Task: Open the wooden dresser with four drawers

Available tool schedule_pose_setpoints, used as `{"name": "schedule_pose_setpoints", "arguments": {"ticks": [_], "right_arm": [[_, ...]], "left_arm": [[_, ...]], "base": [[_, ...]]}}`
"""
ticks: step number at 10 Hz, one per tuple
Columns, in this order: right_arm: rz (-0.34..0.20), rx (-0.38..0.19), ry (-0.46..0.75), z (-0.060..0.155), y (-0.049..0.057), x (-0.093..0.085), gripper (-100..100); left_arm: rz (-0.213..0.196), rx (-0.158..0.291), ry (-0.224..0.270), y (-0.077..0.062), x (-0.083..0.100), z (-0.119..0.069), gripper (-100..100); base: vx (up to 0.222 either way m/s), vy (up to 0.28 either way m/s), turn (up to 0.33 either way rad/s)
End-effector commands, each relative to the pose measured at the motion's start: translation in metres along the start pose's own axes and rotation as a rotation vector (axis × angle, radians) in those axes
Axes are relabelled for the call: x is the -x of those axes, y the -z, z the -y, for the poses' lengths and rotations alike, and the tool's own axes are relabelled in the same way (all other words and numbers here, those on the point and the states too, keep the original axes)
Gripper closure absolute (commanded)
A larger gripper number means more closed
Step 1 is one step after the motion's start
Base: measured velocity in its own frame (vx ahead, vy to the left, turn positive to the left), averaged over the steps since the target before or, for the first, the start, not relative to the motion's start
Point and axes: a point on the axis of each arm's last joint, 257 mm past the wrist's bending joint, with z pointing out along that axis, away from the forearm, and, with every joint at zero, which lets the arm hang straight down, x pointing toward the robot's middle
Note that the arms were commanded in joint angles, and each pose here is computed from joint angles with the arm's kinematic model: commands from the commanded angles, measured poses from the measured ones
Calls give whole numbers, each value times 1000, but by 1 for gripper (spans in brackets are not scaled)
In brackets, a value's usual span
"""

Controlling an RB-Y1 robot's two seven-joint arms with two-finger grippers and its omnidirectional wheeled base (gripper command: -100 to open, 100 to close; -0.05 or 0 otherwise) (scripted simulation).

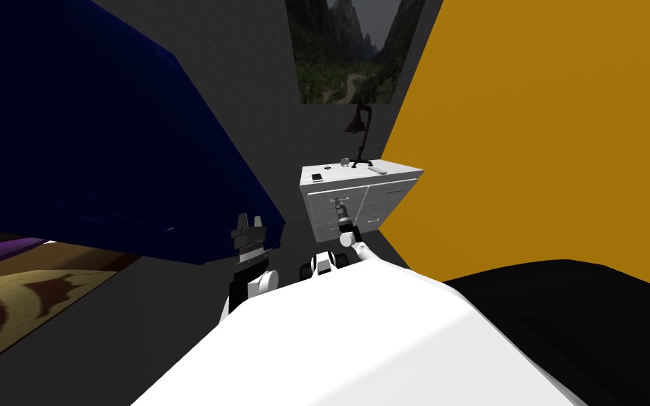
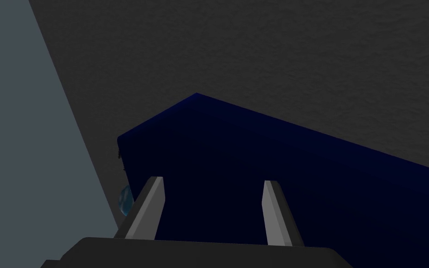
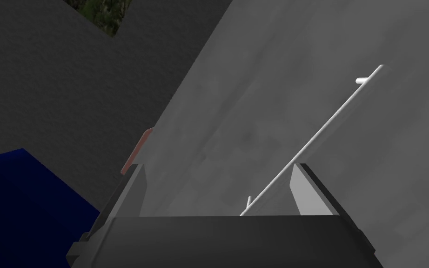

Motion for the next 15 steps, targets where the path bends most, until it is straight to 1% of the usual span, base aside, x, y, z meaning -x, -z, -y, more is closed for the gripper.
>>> {"name": "schedule_pose_setpoints", "arguments": {"ticks": [1, 2, 3, 5, 6, 10, 12, 13, 14, 15], "right_arm": [[23, 22, -78, -9, 0, 10, -100], [41, 40, -119, -16, 0, 18, -100], [40, 40, -132, -16, 0, 18, -100], [69, 74, -213, -30, 1, 31, -100], [68, 74, -224, -30, 1, 31, -100], [99, 125, -345, -49, 2, 46, -100], [106, 139, -378, -54, 2, 49, -100], [104, 134, -365, -53, 2, 48, -100], [110, 133, -371, -48, -9, 49, -100], [113, 131, -372, -46, -13, 49, -100]], "left_arm": [[0, 0, 0, 0, 0, 0, 0], [0, 0, 0, 0, 0, 0, 0], [0, 0, 0, 0, 0, 0, 0], [0, 0, 0, 0, 0, 0, 0], [0, 0, 0, 0, 0, 0, 0], [0, 0, 0, 0, 0, 0, 0], [0, 0, 0, 0, 0, 0, 0], [0, 0, 0, 0, 0, 0, 0], [0, 0, 0, 0, 0, 0, 0], [0, 0, 0, 0, 0, 0, 0]], "base": [[6, -4, 18], [7, -3, 34], [6, -3, 16], [7, -4, 34], [7, -6, 17], [6, -5, 28], [6, -3, 18], [0, 0, 0], [38, -4, -53], [81, 3, -47]]}}
